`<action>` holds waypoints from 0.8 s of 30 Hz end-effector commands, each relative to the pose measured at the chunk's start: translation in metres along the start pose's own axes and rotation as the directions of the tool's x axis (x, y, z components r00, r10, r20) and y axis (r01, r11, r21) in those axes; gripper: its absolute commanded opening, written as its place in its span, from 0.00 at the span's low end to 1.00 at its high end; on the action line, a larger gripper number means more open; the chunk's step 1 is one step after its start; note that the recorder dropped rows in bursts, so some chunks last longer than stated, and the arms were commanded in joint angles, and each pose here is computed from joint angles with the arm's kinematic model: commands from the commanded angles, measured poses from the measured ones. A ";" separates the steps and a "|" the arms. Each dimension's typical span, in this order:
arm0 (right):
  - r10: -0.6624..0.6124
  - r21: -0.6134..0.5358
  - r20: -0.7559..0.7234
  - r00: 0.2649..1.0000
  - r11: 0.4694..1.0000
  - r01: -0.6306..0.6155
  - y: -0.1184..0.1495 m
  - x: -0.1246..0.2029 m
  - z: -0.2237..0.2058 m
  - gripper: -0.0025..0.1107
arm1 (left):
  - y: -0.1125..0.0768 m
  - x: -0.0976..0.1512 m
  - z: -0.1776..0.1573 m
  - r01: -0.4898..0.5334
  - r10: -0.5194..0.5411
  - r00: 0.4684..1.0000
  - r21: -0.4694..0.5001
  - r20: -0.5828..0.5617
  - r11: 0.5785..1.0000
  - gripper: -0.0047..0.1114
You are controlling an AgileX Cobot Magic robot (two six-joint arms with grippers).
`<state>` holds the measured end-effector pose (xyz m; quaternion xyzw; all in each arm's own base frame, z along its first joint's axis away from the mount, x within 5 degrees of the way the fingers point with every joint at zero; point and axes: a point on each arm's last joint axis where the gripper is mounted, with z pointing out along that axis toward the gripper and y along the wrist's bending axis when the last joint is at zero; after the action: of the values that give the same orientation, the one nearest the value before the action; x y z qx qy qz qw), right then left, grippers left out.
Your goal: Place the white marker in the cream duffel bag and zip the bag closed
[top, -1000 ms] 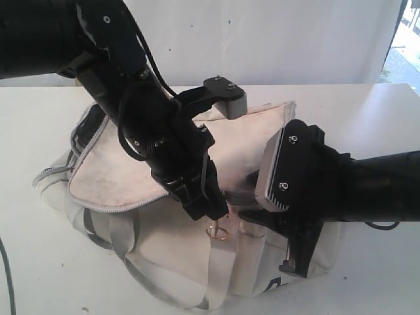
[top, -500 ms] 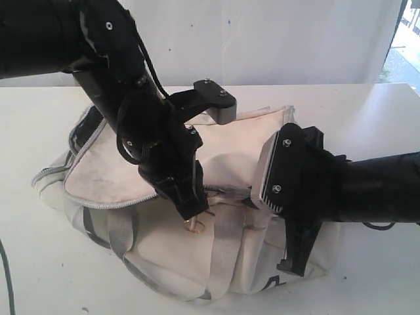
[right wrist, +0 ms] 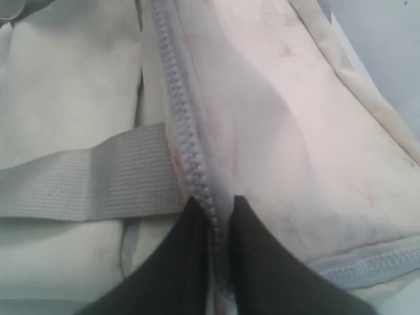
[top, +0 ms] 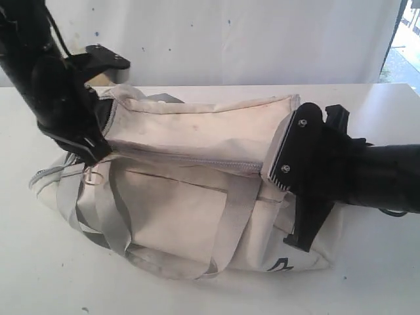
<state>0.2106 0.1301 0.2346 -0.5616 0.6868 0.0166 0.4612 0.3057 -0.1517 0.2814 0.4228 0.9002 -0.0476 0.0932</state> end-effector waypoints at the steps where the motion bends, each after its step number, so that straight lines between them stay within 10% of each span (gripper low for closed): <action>1: 0.035 0.124 -0.059 0.998 0.992 -0.028 -0.011 0.006 -0.003 0.02 | 0.060 0.034 -0.013 0.213 -0.229 0.973 -0.233 -0.041 0.949 0.04; 10: 0.059 0.061 -0.131 0.990 0.997 -0.051 0.000 0.022 0.014 0.02 | 0.091 0.056 -0.025 0.412 -0.416 0.908 -0.286 0.050 0.865 0.04; 19: 0.153 0.003 -0.084 0.985 0.988 -0.153 0.004 0.016 0.014 0.05 | 0.076 0.052 -0.032 0.316 -0.318 0.947 -0.239 0.032 0.918 0.04; 24: 0.365 0.041 -0.066 0.929 0.931 -0.363 -0.001 0.012 0.014 0.28 | 0.060 0.043 -0.029 0.237 -0.243 0.970 -0.206 -0.005 0.950 0.04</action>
<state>0.2153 0.1311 0.2158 -0.4864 0.7599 0.0551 0.4276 0.3267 -0.0718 0.2951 0.2778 0.9533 0.0267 0.1157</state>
